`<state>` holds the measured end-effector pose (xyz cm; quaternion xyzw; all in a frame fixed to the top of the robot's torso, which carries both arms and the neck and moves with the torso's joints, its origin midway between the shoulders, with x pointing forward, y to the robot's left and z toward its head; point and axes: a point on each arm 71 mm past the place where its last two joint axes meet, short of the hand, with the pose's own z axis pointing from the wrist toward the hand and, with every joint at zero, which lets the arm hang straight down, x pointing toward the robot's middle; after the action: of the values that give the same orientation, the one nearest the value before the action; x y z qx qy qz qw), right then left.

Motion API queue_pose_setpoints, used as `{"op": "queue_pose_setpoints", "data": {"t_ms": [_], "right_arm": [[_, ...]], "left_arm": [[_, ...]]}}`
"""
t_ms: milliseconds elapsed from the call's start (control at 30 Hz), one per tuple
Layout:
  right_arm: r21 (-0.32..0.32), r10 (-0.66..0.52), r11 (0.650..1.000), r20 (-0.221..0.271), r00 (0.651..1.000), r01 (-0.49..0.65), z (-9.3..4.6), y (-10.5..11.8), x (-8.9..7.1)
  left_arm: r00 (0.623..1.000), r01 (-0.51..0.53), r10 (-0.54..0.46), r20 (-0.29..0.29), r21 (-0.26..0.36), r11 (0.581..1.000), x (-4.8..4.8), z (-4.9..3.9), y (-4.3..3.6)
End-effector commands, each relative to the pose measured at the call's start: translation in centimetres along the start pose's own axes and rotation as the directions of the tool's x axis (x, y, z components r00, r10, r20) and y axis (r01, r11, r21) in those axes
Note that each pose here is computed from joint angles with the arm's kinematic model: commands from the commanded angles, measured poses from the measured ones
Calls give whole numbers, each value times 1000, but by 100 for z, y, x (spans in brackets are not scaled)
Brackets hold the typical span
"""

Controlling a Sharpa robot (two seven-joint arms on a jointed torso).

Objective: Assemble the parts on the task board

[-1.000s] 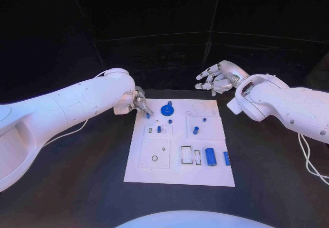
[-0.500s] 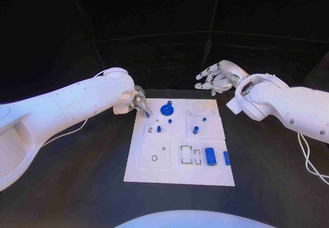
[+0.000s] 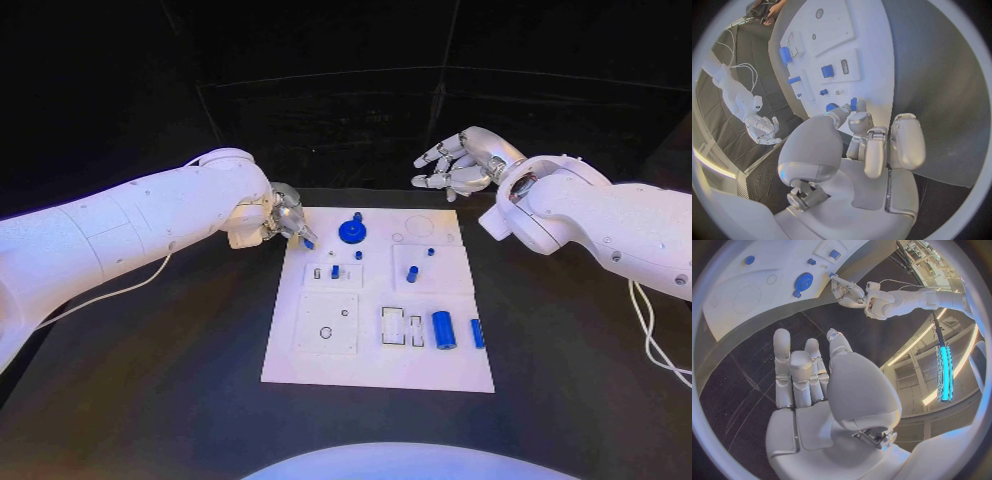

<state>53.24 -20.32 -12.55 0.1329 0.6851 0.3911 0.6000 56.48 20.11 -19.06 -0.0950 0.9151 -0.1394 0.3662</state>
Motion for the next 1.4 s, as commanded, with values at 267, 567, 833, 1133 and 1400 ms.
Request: {"op": "queue_pose_setpoints", "data": {"t_ms": [267, 567, 833, 1133, 1400], "right_arm": [[-3, 0, 1000, 2, 1000, 0, -8, -10, -30], [-2, 0, 1000, 2, 1000, 0, -10, -17, -35], [-1, -1, 1000, 2, 1000, 1, -10, -20, -36], [-1, -1, 1000, 1, 1000, 1, -10, -20, -36], [-1, -1, 1000, 1, 1000, 1, -11, -22, -38]], "left_arm": [[995, 49, -57, 77, 106, 993, 107, -215, -57], [997, -12, 2, 83, 119, 993, 302, -249, -48], [995, -62, 54, 87, 96, 993, 431, -234, -27], [995, -85, 79, 66, 78, 993, 508, -230, -12], [995, -94, 91, 47, 69, 993, 553, -219, -6]]}}
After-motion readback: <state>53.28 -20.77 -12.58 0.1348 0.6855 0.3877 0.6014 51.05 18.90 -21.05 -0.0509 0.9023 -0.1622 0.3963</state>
